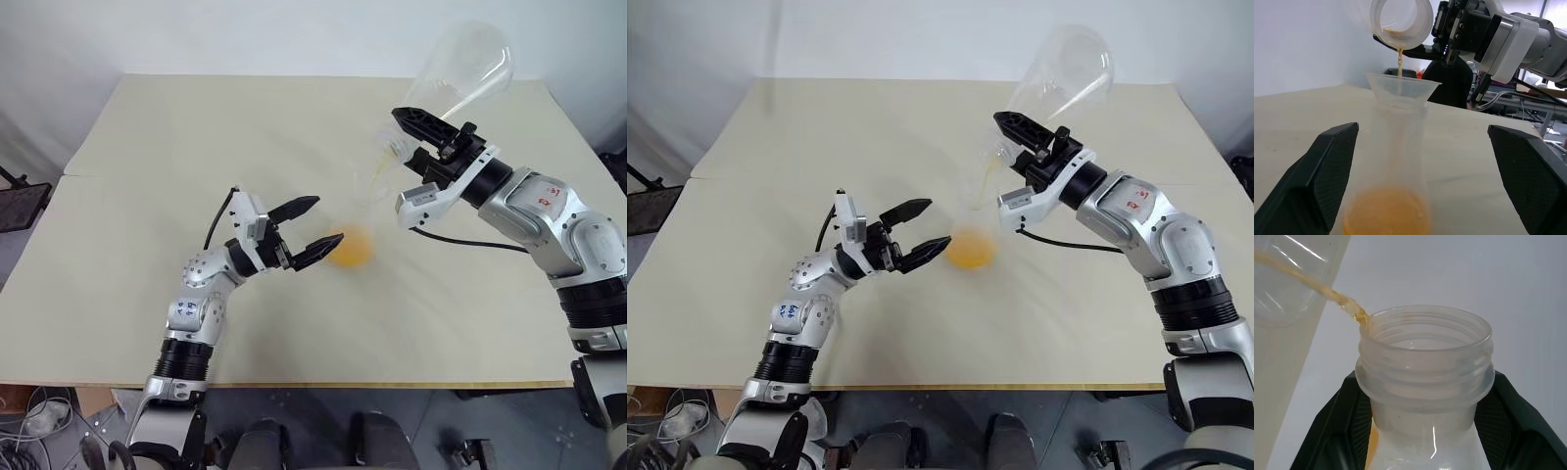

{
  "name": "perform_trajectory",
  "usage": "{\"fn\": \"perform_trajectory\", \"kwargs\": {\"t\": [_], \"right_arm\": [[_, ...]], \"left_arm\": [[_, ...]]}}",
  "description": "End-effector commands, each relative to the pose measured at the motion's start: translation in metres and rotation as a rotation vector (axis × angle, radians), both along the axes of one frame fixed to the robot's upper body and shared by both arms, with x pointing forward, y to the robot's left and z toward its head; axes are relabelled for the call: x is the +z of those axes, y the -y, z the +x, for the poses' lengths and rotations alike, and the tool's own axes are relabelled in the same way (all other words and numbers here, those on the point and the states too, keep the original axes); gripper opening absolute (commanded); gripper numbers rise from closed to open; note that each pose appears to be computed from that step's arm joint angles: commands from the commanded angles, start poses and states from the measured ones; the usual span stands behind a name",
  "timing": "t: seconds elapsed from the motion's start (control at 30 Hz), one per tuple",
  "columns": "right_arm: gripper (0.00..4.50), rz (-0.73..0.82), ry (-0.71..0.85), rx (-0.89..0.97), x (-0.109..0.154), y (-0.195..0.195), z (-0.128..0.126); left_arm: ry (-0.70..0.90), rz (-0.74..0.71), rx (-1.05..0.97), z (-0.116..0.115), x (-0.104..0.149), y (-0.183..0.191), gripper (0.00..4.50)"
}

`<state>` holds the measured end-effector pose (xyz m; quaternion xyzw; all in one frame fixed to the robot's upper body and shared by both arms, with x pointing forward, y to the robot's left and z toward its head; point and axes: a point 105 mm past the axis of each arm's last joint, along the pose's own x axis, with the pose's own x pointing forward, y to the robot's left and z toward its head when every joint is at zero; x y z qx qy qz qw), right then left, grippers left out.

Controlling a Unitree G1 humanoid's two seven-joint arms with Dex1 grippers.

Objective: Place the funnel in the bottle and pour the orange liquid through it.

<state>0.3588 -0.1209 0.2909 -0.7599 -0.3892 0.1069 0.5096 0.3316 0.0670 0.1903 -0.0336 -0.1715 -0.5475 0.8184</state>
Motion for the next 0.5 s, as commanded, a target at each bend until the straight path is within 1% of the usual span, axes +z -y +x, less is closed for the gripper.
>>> {"fn": "perform_trajectory", "kwargs": {"t": [0.03, 0.4, 0.5], "right_arm": [[2.43, 0.005, 0.063, 0.021, 0.0170, -0.0008, -0.0064], [2.43, 0.016, 0.043, 0.035, 0.0074, -0.0018, -0.0064], [2.43, 0.051, 0.022, 0.046, 0.0080, -0.0015, -0.0074]], "left_arm": [[0.048, -0.010, -0.005, -0.0026, 0.0102, 0.0023, 4.50], [0.052, -0.011, -0.004, -0.0016, 0.0108, 0.0021, 4.50], [0.051, -0.010, -0.004, -0.0014, 0.0106, 0.0017, 4.50]]}}
